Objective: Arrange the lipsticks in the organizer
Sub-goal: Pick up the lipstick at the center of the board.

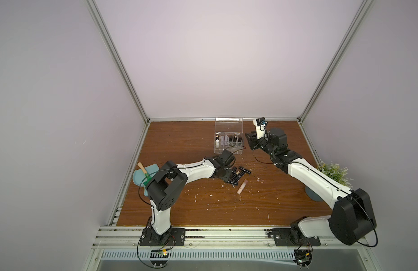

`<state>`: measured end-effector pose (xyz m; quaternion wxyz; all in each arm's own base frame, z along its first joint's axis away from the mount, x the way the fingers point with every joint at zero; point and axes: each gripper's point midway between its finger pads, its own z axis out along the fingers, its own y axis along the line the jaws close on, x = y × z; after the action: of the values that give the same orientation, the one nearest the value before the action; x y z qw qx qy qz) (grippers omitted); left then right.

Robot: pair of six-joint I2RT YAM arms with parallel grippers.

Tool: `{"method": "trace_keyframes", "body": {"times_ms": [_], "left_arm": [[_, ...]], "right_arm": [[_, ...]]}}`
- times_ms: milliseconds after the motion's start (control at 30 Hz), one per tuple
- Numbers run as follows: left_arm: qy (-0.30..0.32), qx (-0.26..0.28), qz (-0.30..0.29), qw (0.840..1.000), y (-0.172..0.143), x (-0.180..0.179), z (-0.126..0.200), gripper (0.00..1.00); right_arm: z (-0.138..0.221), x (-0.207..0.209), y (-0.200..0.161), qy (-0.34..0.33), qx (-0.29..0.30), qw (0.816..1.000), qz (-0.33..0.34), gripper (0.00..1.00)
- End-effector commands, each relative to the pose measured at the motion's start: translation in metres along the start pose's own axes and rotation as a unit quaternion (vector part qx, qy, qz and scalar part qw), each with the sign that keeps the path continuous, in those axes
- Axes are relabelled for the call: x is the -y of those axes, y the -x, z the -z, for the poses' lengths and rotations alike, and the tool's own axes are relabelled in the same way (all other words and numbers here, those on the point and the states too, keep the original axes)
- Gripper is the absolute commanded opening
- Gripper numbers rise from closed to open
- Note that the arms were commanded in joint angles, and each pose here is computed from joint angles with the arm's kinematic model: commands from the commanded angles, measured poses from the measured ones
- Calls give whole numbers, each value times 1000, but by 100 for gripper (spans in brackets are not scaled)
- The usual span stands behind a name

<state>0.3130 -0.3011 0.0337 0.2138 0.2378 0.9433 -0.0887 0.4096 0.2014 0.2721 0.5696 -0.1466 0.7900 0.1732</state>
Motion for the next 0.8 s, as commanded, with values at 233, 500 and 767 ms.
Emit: {"method": "trace_keyframes", "body": {"times_ms": [233,500,767], "left_arm": [[17,-11,-25,999,3,0,-1,52],[27,-10,-39,999,8,-2,0,52],[38,-13,-50,998,11,-5,-2,51]], "right_arm": [[5,-3,21,7,26,1000,-4,41],[6,-2,22,6,27,1000,-3,41],[5,-1,21,5,26,1000,-2,41]]}}
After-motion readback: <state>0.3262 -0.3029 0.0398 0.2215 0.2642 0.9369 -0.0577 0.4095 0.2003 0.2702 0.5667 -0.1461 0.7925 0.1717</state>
